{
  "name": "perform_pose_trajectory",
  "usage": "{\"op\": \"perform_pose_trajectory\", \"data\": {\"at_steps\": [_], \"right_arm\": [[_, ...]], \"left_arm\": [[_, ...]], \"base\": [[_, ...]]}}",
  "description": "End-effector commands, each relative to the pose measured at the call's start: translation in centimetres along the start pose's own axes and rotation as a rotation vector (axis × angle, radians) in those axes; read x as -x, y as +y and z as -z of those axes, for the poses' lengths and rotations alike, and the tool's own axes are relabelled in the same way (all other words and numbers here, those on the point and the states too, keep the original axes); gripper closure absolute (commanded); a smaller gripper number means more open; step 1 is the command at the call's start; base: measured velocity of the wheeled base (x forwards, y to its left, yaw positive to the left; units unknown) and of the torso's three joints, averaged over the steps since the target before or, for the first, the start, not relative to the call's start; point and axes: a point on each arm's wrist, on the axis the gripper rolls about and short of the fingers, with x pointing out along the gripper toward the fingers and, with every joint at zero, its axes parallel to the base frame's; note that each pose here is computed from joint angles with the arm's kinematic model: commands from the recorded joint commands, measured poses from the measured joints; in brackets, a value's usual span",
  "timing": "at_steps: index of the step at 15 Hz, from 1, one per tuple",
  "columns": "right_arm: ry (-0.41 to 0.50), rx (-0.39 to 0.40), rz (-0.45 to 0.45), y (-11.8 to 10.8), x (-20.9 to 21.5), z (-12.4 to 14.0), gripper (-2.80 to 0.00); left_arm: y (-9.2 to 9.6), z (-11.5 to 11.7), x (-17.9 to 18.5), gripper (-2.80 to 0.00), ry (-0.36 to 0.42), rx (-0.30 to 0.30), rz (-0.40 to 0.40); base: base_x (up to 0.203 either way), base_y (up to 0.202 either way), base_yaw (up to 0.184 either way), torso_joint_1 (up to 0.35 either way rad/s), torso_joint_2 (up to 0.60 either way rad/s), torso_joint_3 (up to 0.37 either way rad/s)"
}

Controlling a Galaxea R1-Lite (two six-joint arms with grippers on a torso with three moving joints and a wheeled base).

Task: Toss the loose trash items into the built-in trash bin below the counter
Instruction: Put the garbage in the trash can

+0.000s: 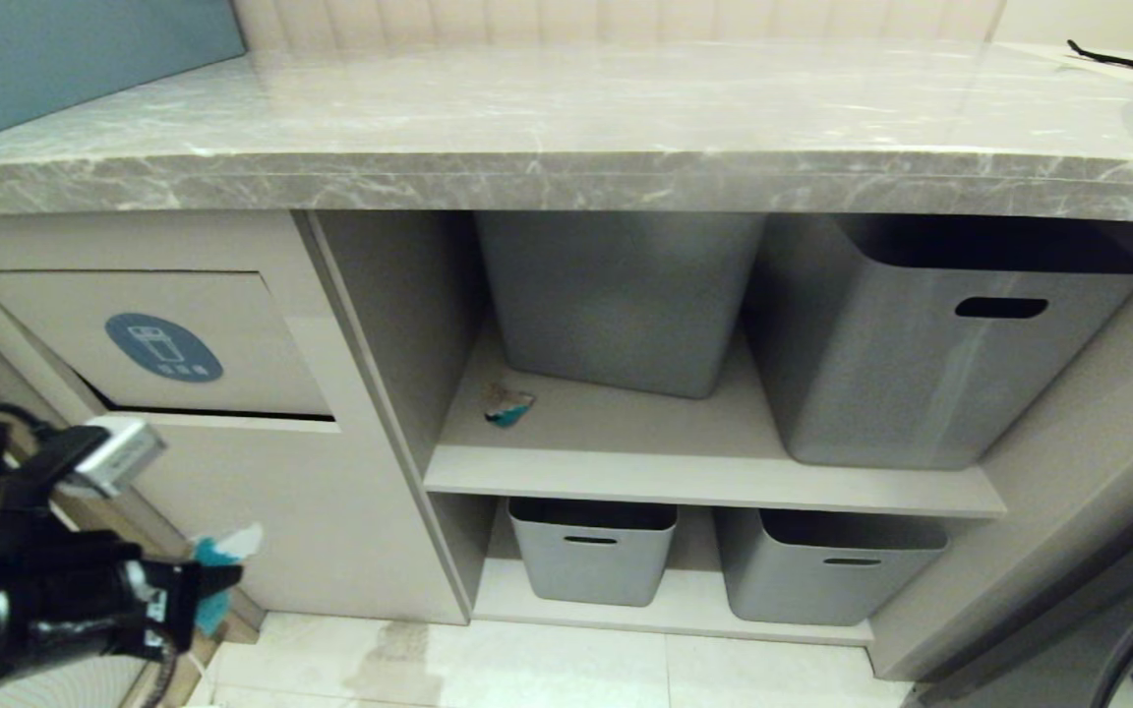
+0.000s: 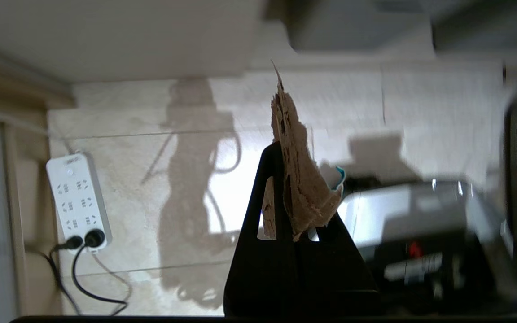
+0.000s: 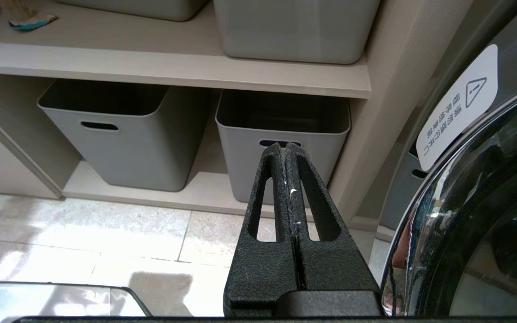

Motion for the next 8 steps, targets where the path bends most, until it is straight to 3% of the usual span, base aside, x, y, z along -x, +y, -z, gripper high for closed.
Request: {"op": "perform_pose_trajectory", "data": {"at_steps": [1, 2, 3, 4, 6, 8], "right_arm": [[-0.002, 0.000, -0.001, 0.0, 0.0, 0.0, 0.00], [-0.002, 0.000, -0.001, 0.0, 0.0, 0.0, 0.00], [-0.002, 0.000, -0.001, 0.0, 0.0, 0.0, 0.00], [-0.002, 0.000, -0.001, 0.0, 0.0, 0.0, 0.00], [-0.002, 0.000, -0.001, 0.0, 0.0, 0.0, 0.00], [-0.002, 0.000, -0.001, 0.0, 0.0, 0.0, 0.00]], "left_arm": [[4.5, 2.0, 2.1, 0.00, -0.168, 0.170, -0.131], [6.2, 3.0, 2.1, 0.00, -0.245, 0.206, -0.169], [7.8, 3.6, 2.1, 0.00, -0.360, 0.197, -0.210], [9.1, 4.2, 1.6, 0.00, -0.417, 0.188, -0.232], [10.9, 4.6, 0.1, 0.00, -0.482, 0.151, -0.227], [13.0, 3.5, -1.3, 0.00, -0.546, 0.102, -0.234]], "base": [[0.000, 0.000, 0.000, 0.000, 0.00, 0.000], [0.000, 0.000, 0.000, 0.000, 0.00, 0.000], [0.000, 0.000, 0.000, 0.000, 0.00, 0.000], [0.000, 0.000, 0.000, 0.000, 0.00, 0.000], [0.000, 0.000, 0.000, 0.000, 0.00, 0.000], [0.000, 0.000, 0.000, 0.000, 0.00, 0.000]]}}
